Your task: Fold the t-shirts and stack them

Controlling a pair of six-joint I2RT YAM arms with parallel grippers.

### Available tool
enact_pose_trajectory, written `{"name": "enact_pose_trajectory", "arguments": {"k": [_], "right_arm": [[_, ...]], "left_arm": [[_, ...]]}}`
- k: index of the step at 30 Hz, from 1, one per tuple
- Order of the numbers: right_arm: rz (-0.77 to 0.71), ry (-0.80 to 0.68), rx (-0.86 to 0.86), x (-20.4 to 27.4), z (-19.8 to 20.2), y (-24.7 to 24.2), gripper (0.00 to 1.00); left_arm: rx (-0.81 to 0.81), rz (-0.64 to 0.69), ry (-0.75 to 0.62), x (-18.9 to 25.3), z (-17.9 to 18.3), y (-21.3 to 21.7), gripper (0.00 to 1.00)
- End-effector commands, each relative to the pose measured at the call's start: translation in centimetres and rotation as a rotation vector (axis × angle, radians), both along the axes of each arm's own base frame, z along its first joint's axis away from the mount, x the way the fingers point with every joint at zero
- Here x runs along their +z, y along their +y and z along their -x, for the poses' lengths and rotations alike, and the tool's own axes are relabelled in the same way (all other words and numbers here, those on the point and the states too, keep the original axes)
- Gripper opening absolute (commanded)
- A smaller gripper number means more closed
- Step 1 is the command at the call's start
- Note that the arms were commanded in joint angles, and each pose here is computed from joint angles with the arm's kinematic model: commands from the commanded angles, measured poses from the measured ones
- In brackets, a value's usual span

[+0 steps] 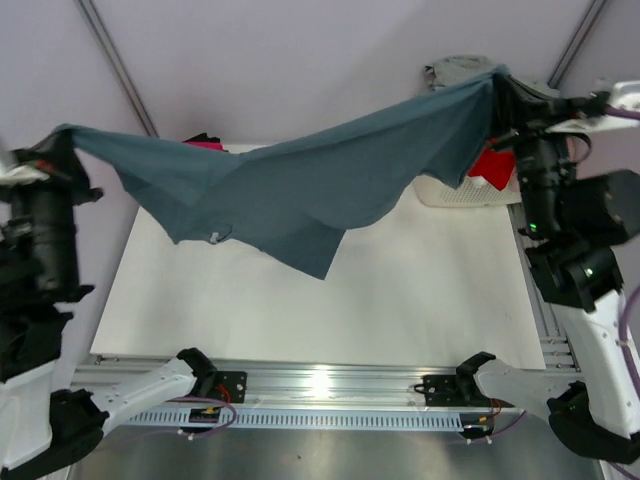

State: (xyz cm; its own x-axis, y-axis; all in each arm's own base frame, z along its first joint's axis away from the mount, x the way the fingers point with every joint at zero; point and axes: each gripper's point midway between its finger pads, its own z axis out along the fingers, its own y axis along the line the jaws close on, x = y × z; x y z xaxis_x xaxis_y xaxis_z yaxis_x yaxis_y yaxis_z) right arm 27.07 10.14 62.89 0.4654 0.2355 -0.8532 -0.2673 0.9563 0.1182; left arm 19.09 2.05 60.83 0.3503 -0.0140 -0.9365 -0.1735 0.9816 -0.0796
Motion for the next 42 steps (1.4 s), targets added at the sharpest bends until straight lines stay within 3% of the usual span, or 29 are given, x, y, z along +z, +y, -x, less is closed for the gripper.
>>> {"name": "enact_pose_trajectory", "arguments": {"k": [1, 7, 14, 20, 24, 29, 33, 40, 42], "right_arm": [[-0.040, -0.081, 0.026, 1.7, 2.8, -1.1, 0.00], [-0.092, -0.160, 0.058, 3.6, 6.2, -2.6, 0.00], [-0.127, -0.216, 0.075, 3.8, 8.2, -3.5, 0.00], [-0.102, -0.119, -0.045, 0.5, 3.9, -3.3, 0.00], [-0.075, -0.095, -0.042, -0.2, 2.4, -2.3, 0.00], [-0.063, -0.076, 0.025, 0.4, 2.1, -0.8, 0.00], [-0.085, -0.120, 0.099, 1.8, 4.7, -1.0, 0.00], [-0.166, -0.308, 0.133, 4.8, 15.1, -6.4, 0.00], [-0.177, -0.334, 0.124, 5.0, 16.2, -7.2, 0.00]], "left_arm": [[-0.040, 0.039, -0.122, 1.9, 2.8, 1.6, 0.01], [-0.051, 0.024, -0.208, 3.1, 5.9, 3.7, 0.00], [-0.050, 0.095, -0.386, 5.1, 10.1, 6.7, 0.01], [0.061, 0.084, -0.382, 3.6, 7.5, 5.9, 0.02], [0.088, 0.068, -0.299, 3.3, 4.6, 4.2, 0.03], [0.068, 0.069, -0.255, 3.3, 3.8, 3.6, 0.01], [-0.034, 0.090, -0.321, 3.8, 7.0, 4.6, 0.01], [-0.143, 0.091, -0.447, 3.9, 13.4, 7.6, 0.01], [-0.166, 0.082, -0.470, 3.8, 14.9, 8.0, 0.01]]}}
